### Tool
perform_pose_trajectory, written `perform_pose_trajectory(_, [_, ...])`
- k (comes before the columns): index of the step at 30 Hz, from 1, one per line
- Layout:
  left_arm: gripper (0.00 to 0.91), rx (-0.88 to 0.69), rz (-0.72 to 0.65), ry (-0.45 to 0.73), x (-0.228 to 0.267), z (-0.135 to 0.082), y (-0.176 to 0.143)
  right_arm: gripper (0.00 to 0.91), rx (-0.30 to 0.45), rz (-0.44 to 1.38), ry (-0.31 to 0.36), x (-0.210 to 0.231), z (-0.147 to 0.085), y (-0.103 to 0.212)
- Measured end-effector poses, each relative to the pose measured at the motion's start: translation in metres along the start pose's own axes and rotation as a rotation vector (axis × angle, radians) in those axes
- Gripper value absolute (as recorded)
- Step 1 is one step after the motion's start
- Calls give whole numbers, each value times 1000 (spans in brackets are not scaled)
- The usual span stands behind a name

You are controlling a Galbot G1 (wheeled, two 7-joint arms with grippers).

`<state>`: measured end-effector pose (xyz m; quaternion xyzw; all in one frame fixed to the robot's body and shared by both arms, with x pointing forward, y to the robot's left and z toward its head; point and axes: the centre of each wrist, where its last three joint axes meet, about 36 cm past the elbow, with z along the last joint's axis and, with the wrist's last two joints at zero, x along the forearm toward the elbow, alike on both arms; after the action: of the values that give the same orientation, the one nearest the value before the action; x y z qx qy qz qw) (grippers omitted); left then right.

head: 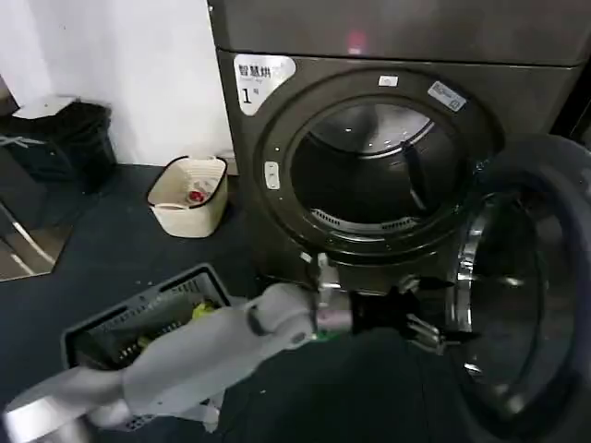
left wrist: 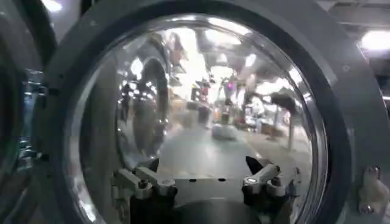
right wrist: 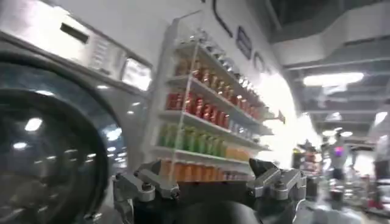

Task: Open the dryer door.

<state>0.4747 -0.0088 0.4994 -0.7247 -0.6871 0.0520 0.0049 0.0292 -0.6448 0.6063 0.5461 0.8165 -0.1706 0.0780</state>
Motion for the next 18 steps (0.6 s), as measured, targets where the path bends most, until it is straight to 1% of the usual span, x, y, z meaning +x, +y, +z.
perform_pose_trajectory(4, [907, -30, 25, -6, -23, 2, 0, 907, 22, 57, 15, 2, -6, -19])
perform_pose_trajectory(10, [907, -37, 33, -28, -61, 9, 0, 907, 19, 121, 9, 1, -11, -37])
perform_pose_trajectory(18, [907, -63, 38, -40, -106, 14, 4, 907, 25, 138, 1, 2, -14, -44])
